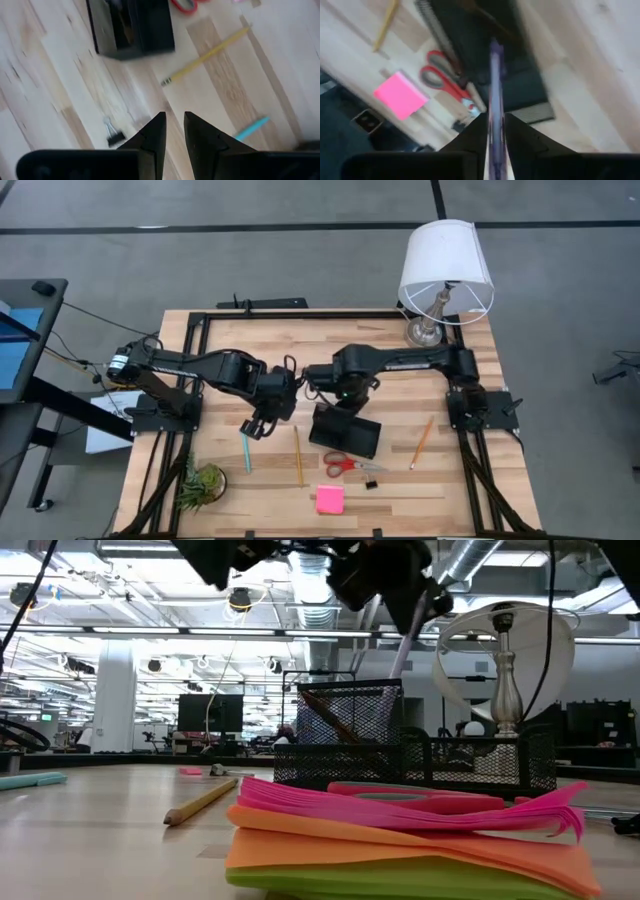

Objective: Pick and place office supplies into organizer
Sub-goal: Put the pink pen into the desk organizer, then put the left yellow pencil into the desk organizer

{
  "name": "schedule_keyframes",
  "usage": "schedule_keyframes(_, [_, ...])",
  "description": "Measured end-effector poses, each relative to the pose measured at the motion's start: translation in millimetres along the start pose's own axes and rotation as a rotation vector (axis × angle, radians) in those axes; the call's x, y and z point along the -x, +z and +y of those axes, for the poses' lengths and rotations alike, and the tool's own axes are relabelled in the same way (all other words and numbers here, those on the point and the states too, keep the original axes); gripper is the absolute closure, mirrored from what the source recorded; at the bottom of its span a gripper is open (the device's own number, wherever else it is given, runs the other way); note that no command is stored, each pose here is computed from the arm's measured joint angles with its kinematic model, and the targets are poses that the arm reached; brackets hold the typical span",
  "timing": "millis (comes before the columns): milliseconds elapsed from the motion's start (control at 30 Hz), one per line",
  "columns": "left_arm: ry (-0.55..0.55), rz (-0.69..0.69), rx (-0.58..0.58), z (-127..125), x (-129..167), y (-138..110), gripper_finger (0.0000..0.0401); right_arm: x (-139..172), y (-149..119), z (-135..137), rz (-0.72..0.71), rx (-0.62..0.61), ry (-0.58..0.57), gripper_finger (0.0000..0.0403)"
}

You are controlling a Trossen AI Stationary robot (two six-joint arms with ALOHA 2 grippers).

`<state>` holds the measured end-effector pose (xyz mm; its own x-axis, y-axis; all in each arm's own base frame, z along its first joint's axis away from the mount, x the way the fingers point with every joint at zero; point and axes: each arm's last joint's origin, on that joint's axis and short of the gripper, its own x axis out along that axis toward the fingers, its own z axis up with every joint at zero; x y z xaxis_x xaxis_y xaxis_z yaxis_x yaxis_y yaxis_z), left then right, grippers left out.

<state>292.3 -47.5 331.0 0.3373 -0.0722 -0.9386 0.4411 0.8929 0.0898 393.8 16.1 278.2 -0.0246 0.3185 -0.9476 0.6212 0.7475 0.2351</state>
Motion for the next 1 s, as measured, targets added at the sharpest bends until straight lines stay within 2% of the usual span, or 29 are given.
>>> schedule_keyframes(100, [-0.015,0.049,0.029,-1.6,0.1,-4.7,0.0340,-2.5,7.9,3.4,0.017,0.044,0.035,0.0328])
schedule_keyframes(300, [-0.022,0.062,0.033,-3.7,0.3,-5.5,0.0340,-2.3,10.3,5.2,0.011,0.102,0.038,0.0316])
schedule_keyframes(467, [-0.025,0.057,0.051,-8.9,0.3,-3.6,0.0340,6.3,-0.9,0.1,0.038,0.169,-0.011,0.0322])
schedule_keyframes(633, [0.013,0.064,0.096,-24.0,9.7,-5.5,0.0340,41.9,-31.2,0.0,-0.186,0.292,-0.158,0.0330])
schedule_keyframes(733, [0.099,0.042,0.116,-39.9,18.8,-8.0,0.0340,70.7,-64.9,2.9,-0.464,0.303,-0.324,0.0331])
schedule_keyframes(800, [0.149,0.013,0.119,-54.2,24.1,-15.6,0.0340,82.6,-87.8,7.6,-0.627,0.314,-0.390,0.0331])
schedule_keyframes(900, [0.246,-0.106,0.155,-71.7,27.7,-29.2,0.0340,89.2,-121.0,15.1,-0.757,0.375,-0.355,0.0331])
schedule_keyframes(1000, [0.377,-0.245,0.223,-82.1,25.5,-54.9,0.0340,87.7,-148.3,19.7,-0.851,0.433,-0.302,0.0331])
